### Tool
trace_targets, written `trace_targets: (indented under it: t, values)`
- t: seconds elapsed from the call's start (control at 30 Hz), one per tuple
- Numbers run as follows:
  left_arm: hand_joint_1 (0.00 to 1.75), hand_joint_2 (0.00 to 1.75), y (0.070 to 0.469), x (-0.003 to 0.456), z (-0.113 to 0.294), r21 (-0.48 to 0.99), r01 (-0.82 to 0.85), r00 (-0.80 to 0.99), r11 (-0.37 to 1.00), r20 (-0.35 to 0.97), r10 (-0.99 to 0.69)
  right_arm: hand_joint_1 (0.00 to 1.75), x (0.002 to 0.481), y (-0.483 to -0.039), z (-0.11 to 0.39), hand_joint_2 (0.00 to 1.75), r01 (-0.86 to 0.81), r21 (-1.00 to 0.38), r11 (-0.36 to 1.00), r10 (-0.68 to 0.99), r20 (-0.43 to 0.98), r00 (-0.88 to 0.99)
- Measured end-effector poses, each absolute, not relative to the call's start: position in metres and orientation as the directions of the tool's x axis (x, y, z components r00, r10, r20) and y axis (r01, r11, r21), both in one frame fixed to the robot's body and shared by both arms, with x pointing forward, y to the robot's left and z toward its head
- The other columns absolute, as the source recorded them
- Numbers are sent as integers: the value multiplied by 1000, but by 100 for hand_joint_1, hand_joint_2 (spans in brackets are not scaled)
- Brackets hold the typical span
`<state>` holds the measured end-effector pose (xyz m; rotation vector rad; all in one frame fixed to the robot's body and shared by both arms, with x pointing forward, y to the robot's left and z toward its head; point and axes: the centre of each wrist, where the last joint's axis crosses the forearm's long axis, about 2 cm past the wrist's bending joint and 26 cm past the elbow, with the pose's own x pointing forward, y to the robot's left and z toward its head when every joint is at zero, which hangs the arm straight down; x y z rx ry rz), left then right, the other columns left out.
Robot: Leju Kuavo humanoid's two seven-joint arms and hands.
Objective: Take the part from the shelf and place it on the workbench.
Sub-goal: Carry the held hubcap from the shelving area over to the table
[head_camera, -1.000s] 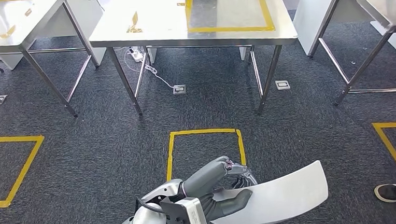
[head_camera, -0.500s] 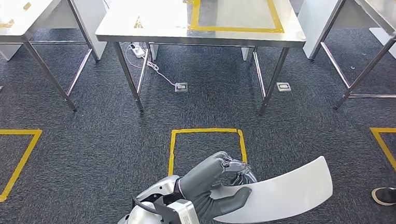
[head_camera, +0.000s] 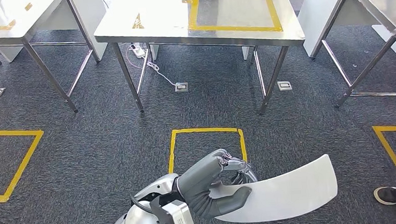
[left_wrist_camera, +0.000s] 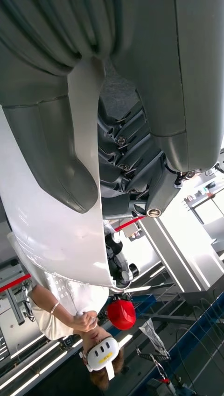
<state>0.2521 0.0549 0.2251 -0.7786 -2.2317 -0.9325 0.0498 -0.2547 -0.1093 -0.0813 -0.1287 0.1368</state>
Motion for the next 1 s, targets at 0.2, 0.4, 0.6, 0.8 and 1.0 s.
trace_targets:
  t: [0.2,0.4,0.6,0.8,1.0]
  values:
    - [175,175,54,254,233,428,696,-665,576,686,295,0,52,-251,-109,0,-128,-83,988,138,126,982]
    - [175,175,53,254,233,430,698,-664,572,687,295,0,50,-251,-109,0,-126,-82,989,136,119,984]
    - [175,175,52,254,237,439,697,-670,567,682,294,0,51,-248,-109,0,-125,-77,989,134,123,983]
    - [175,175,52,255,241,447,695,-675,563,676,297,0,51,-248,-109,0,-126,-76,989,135,122,983]
    - [175,175,53,254,241,454,694,-677,558,676,292,0,51,-246,-108,0,-127,-74,989,135,120,984]
